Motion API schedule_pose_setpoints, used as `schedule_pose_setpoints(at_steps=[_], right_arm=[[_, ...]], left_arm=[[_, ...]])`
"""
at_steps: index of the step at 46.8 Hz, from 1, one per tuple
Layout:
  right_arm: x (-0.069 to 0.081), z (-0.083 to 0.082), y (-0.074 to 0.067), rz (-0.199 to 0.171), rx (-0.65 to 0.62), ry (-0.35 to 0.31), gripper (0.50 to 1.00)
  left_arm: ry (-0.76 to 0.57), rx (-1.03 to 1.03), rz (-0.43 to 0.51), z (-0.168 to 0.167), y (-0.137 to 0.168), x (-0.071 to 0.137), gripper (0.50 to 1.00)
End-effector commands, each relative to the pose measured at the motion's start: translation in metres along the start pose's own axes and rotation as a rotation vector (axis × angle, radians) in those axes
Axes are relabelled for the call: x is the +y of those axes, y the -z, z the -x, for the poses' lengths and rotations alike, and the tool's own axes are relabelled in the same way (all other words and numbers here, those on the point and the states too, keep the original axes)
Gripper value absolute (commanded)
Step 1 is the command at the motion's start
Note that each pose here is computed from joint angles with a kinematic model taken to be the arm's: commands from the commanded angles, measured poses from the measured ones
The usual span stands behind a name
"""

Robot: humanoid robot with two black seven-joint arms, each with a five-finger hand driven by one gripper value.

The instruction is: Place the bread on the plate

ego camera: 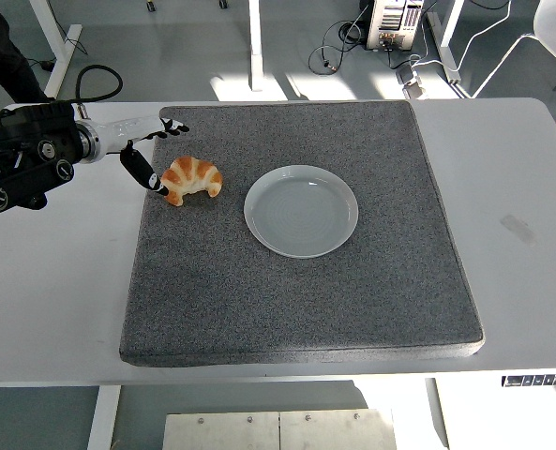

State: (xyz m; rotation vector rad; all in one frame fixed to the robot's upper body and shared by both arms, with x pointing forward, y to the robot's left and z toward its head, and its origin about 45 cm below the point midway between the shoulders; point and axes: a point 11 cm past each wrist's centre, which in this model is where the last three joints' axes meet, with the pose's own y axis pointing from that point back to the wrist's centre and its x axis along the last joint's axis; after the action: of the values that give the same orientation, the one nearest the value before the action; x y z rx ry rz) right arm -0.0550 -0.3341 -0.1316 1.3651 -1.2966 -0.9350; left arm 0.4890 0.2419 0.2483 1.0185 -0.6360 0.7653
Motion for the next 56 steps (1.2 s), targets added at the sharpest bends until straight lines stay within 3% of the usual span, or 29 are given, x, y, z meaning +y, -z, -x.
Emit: schedule_pose_setpoints(at_steps=[1,32,34,39,50,52,56], right_arm=[[0.0,0.0,0.0,0.0,0.0,0.0,1.0],[0.0,-0.001,-0.001,0.002,0.001,-0.003,1.0],[0.0,0.0,-0.001,0.002,0.0,-0.001,1.0],[0.0,0.0,-0.001,0.002,0.0,-0.001,1.0],[0.0,-0.001,-0.001,0.002,0.001,-0.003,1.0],[0.0,0.0,-0.001,0.002,0.0,-0.001,1.0],[0.0,0.0,-0.001,0.002,0.0,-0.001,1.0]], left_arm=[[0.0,0.019,0.009,0.003,-0.003,-0.003,0.978],[-0.021,0.09,0.023,0.043,-0.001,-0.024,0.965],[-0.03,0.09,0.021,0.042,0.0,-0.024,0.937],[-0.034,0.086,0.03,0.044,0.001,-0.024,0.771],[-0.071,0.079,0.018,0.042,0.006,-0.025,0.725],[-0.077,0.076,0.021,0.041,0.003,-0.027,0.693],[-0.103,0.076,0.03,0.031,-0.003,-0.026,0.583]])
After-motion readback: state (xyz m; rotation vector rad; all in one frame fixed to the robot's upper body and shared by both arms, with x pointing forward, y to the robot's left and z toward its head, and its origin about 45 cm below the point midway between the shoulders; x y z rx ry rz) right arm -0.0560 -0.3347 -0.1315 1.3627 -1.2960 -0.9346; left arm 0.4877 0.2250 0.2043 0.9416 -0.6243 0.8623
